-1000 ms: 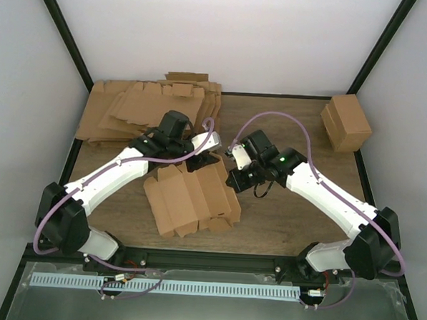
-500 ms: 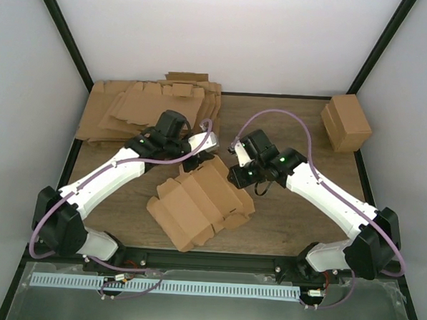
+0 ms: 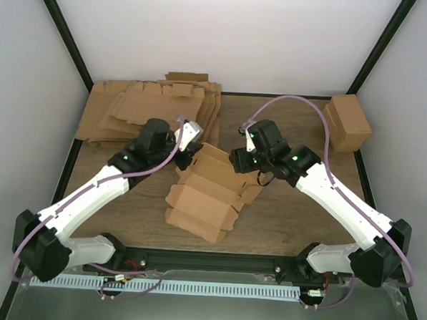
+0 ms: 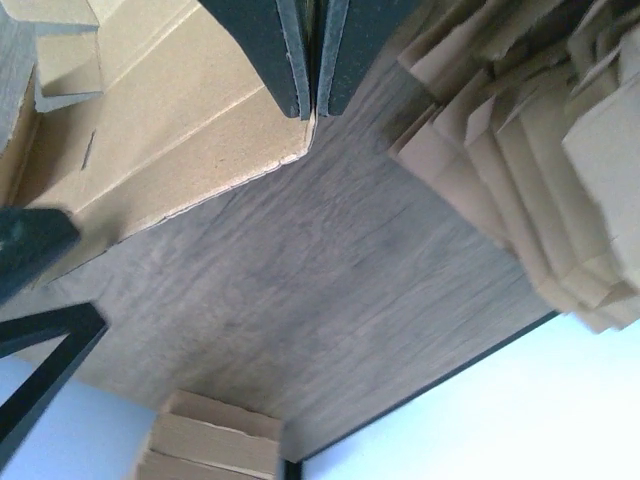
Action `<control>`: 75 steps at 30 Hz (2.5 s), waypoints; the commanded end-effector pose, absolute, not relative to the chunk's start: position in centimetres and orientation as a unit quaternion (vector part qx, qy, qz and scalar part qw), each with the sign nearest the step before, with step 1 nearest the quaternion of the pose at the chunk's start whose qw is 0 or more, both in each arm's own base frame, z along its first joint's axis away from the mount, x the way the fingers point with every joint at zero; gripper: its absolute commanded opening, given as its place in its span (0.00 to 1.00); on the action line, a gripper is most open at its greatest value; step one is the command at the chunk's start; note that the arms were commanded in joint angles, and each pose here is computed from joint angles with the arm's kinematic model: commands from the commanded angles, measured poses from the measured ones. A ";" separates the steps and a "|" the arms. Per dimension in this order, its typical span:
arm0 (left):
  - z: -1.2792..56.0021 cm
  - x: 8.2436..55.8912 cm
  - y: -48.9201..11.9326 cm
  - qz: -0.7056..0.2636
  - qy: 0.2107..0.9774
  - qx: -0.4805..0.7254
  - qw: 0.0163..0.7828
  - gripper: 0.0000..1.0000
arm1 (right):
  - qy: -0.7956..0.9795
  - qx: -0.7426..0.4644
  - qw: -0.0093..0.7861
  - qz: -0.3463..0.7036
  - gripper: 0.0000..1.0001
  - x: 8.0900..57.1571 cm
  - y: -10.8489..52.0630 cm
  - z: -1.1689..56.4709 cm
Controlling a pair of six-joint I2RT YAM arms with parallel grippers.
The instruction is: Fold the paper box
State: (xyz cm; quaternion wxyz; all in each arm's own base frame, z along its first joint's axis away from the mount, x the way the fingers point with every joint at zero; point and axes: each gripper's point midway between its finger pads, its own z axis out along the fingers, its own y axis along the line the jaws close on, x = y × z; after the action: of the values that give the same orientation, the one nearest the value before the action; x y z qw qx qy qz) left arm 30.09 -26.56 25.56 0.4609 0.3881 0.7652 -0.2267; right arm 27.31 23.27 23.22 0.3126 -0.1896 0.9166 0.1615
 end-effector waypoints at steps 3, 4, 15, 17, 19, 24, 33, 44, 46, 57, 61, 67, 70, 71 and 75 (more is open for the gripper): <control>28.4 30.7 -23.3 -0.275 0.777 0.180 0.536 0.04 | 0.874 -0.116 0.390 0.265 0.75 28.4 24.4 31.3; 28.4 30.5 -23.1 -0.282 0.779 0.163 0.536 0.04 | 0.870 -0.108 0.382 0.293 0.76 28.3 25.1 31.8; 25.5 28.5 -20.9 -0.261 0.789 0.075 0.551 0.04 | 0.853 0.056 0.289 0.430 0.79 29.4 27.8 31.9; 25.0 28.4 -20.8 -0.259 0.795 0.069 0.545 0.04 | 0.851 0.064 0.300 0.426 0.79 29.6 27.4 32.3; 24.2 28.5 -20.6 -0.252 0.804 0.059 0.536 0.04 | 0.847 0.056 0.303 0.433 0.79 29.4 27.5 33.1; 24.4 27.9 -20.4 -0.261 0.790 0.054 0.552 0.04 | 0.858 0.097 0.248 0.438 0.79 28.5 27.6 30.7; 23.7 26.3 -21.7 -0.266 0.761 0.125 0.578 0.04 | 0.847 0.209 0.169 0.459 0.81 29.7 29.0 26.4; 22.7 23.8 -23.6 -0.267 0.734 0.228 0.581 0.04 | 0.864 0.194 0.121 0.448 0.71 31.9 32.3 22.4; 22.5 23.8 -23.6 -0.262 0.735 0.236 0.579 0.04 | 0.867 0.192 0.126 0.443 0.67 32.0 32.2 21.7; 22.0 23.2 -23.8 -0.252 0.733 0.268 0.573 0.04 | 0.871 0.181 0.123 0.441 0.35 31.5 31.6 20.1; 22.0 22.7 -24.2 -0.263 0.730 0.281 0.564 0.27 | 0.872 0.176 0.132 0.436 0.14 31.3 30.9 19.7; 23.0 23.0 -24.9 -0.267 0.748 0.278 0.540 0.68 | 0.879 0.169 0.131 0.427 0.05 30.8 30.3 18.3; 23.1 23.4 -25.8 -0.252 0.763 0.302 0.513 0.73 | 0.880 0.166 0.126 0.426 0.05 30.5 30.3 17.7; 22.7 23.6 -26.3 -0.245 0.768 0.316 0.500 0.73 | 0.881 0.166 0.124 0.426 0.05 30.5 30.4 17.5; 22.2 24.3 -27.2 -0.228 0.788 0.330 0.466 0.76 | 0.882 0.158 0.121 0.427 0.06 30.6 30.7 17.2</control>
State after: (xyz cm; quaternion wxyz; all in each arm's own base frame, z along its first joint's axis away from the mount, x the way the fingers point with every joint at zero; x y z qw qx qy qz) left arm 24.53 -26.56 23.51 0.5129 0.3000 0.7664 -0.2441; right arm 30.05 30.33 16.22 0.1069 0.1756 0.8875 0.4125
